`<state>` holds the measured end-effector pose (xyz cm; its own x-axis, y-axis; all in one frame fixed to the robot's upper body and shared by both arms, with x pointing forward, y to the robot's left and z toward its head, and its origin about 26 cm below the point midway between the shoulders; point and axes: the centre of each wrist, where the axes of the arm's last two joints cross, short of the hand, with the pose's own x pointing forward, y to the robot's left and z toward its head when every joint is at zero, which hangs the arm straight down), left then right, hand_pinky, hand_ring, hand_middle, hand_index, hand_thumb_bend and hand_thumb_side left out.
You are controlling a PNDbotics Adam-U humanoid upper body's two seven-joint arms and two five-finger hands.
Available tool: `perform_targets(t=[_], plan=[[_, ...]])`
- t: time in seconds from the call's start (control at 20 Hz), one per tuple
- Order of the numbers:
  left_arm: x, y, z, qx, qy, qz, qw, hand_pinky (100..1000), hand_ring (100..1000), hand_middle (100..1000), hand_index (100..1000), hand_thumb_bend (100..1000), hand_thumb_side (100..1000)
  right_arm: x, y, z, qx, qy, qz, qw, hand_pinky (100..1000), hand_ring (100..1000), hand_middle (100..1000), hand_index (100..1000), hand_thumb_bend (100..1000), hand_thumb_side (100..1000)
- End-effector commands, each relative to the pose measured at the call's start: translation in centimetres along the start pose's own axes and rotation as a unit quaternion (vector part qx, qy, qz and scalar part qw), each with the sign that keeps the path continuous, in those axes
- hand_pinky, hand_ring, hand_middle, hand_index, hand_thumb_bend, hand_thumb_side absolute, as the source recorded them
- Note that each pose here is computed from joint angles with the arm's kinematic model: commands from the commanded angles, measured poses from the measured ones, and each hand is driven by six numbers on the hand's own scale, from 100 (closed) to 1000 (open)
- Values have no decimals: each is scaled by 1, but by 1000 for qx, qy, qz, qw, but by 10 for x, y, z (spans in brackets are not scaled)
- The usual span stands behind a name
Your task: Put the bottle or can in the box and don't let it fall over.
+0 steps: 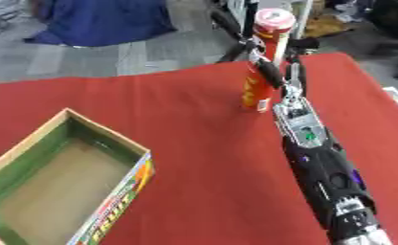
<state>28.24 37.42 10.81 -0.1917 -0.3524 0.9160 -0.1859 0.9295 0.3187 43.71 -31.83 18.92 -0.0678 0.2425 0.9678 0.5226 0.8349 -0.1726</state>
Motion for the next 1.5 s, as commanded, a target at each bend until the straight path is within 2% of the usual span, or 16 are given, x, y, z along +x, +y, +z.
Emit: perform_targets(t=[0.05, 0.5, 0.95, 1.5], plan=[[7, 6, -4, 1, -12, -10, 1000, 849, 887, 826, 812, 112, 946, 17, -6, -5, -11, -22, 3, 1000, 832, 1000, 979, 1000, 629, 528], [8, 6, -4, 0, -13, -10, 1000, 849, 887, 827, 811, 110, 944, 23, -5, -8, 8, -39, 12, 999, 835, 1000, 984, 1000, 636, 524], [7, 6, -4, 0, -13, -9, 1000, 850, 888, 827, 811, 111, 945, 24, -4, -10, 23, -38, 12, 999, 833, 1000, 969, 1000, 647, 506], [8, 7, -4, 2, -16, -10, 1000, 851, 889, 828, 811, 110, 943, 23, -9, -11, -9, -28, 30, 999, 835, 1000, 973, 1000, 659, 486]])
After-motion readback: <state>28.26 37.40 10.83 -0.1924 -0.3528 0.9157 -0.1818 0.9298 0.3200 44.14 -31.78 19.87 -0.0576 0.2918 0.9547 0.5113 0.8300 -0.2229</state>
